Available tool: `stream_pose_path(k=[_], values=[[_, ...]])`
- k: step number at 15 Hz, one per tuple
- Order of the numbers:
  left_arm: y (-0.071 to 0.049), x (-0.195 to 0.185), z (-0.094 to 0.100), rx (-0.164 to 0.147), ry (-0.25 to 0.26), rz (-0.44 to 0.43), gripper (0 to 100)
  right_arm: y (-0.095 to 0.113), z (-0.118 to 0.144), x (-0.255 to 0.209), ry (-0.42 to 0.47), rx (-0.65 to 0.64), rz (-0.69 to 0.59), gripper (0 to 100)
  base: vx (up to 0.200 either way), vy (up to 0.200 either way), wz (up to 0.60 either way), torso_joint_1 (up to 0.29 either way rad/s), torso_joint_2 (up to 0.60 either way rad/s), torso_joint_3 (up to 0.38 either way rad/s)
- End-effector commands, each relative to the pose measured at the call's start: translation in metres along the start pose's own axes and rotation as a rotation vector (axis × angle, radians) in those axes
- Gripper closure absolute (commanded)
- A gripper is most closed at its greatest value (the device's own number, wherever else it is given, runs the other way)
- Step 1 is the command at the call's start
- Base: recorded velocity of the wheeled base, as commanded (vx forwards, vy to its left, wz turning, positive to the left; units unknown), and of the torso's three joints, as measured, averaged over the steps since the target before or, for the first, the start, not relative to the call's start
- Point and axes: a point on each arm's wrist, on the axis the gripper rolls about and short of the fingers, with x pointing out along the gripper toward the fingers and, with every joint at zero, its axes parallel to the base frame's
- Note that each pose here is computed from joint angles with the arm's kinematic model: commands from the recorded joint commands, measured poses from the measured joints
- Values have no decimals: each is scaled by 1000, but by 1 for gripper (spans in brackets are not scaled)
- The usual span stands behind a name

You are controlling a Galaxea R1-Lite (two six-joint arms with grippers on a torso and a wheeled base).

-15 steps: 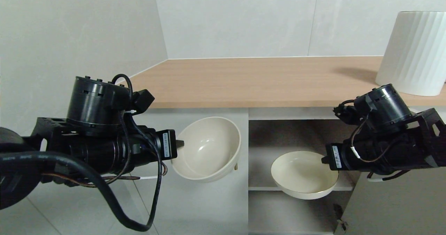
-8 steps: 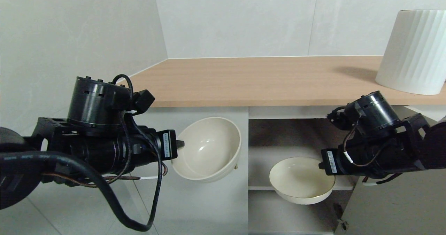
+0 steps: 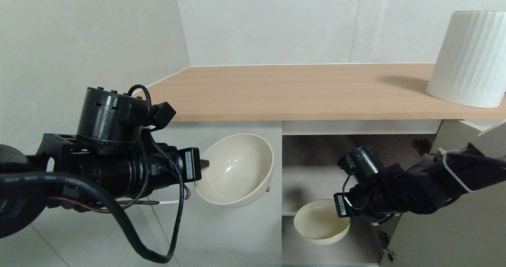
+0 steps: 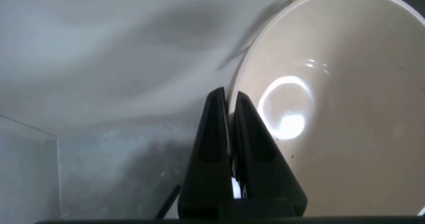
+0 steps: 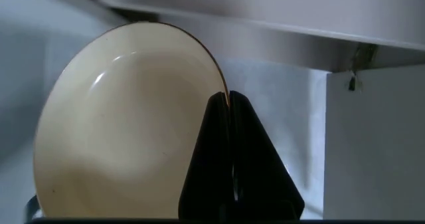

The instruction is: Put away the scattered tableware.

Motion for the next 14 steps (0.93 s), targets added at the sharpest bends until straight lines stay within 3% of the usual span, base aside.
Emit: stream_pose_path(k=[1, 3, 7, 14], values=[[0, 0, 0, 0, -1, 1, 100, -9, -11, 48, 44, 19, -67, 100, 0, 0, 0, 0, 0, 0], [-1, 0, -1, 2, 4, -3, 100, -18, -7, 70, -5, 58, -79, 100, 0, 0, 0, 0, 0, 0], [-5, -1, -3, 12, 11, -16, 100, -35, 4, 108, -143, 143, -224, 100, 0, 0, 0, 0, 0, 0], [-6, 0, -4, 15, 17, -18, 100, -50, 26, 138, -240, 236, -351, 100, 0, 0, 0, 0, 0, 0]])
